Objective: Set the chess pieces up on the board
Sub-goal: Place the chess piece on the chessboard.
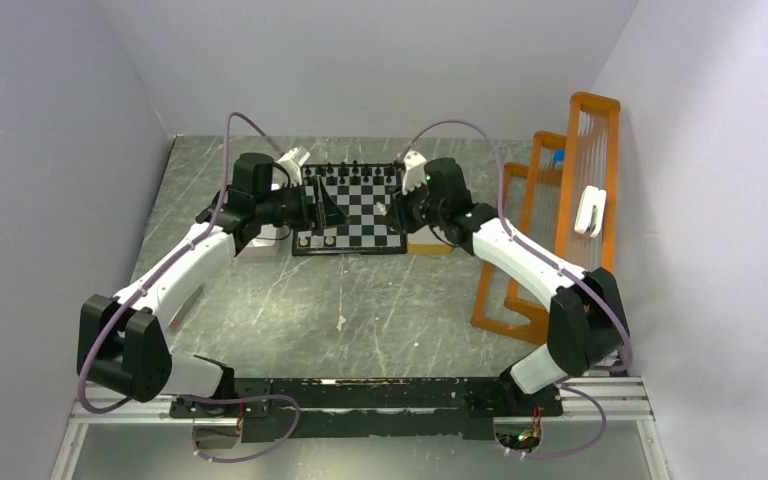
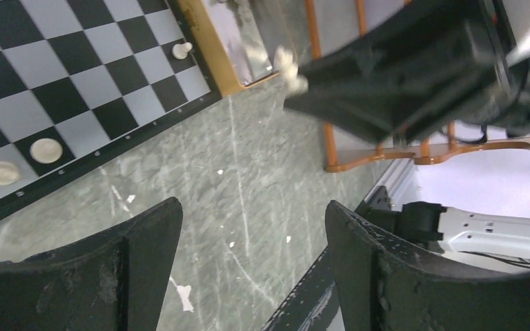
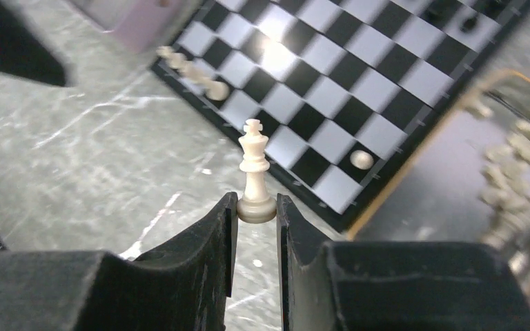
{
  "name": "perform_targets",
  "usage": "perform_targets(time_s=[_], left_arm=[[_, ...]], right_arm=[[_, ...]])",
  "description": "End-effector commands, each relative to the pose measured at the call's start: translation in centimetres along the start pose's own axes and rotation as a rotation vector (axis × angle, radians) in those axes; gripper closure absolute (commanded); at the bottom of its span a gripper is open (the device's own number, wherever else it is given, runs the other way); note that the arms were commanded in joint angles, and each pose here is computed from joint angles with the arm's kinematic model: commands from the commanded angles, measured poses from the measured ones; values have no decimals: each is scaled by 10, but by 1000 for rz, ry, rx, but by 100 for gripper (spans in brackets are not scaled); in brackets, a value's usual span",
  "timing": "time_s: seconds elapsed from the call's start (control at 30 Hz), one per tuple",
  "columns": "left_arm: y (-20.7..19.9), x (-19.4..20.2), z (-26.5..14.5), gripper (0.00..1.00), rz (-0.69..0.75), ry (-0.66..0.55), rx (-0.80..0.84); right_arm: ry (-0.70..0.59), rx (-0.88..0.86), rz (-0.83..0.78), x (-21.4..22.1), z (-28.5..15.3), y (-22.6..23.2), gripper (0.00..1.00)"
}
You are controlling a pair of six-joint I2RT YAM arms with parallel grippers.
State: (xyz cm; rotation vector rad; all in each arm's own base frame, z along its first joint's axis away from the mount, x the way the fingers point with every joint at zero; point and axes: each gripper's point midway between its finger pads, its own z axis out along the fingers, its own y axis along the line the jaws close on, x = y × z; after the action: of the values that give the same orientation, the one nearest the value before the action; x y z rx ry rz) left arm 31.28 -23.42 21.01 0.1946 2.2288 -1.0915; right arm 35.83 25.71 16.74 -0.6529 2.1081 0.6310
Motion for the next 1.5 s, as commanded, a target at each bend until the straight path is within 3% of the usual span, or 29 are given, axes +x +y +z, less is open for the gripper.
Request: perform_targets(time_s=[0.0,0.17,0.5,0.9,1.03,1.23,1.47], left_arm=[[-27,-16,6,21,-49,-11,144],[-32,-18,11,18,-73,0,191],[-41,-21,20,22,-135,1,276],[-35,-22,23,54,-109,15,233],[-31,-21,24,57,-98,33,209],[-35,-14,25,75,-95,64,239],[-30,-19,25,85,1,40,103]], right_arm=[[-149,-134,-123,-30,-9,49,82],[-188,-205,-155,-40,-15,78,82],[-192,-248,-177,-43,-18,98,82],[-196,-250,-186,-44,-22,104,82],[-187,-252,-188,-42,-21,105,82],[-172,-227,-182,-38,-19,101,81],[-157,-180,-129,-33,-16,93,66]])
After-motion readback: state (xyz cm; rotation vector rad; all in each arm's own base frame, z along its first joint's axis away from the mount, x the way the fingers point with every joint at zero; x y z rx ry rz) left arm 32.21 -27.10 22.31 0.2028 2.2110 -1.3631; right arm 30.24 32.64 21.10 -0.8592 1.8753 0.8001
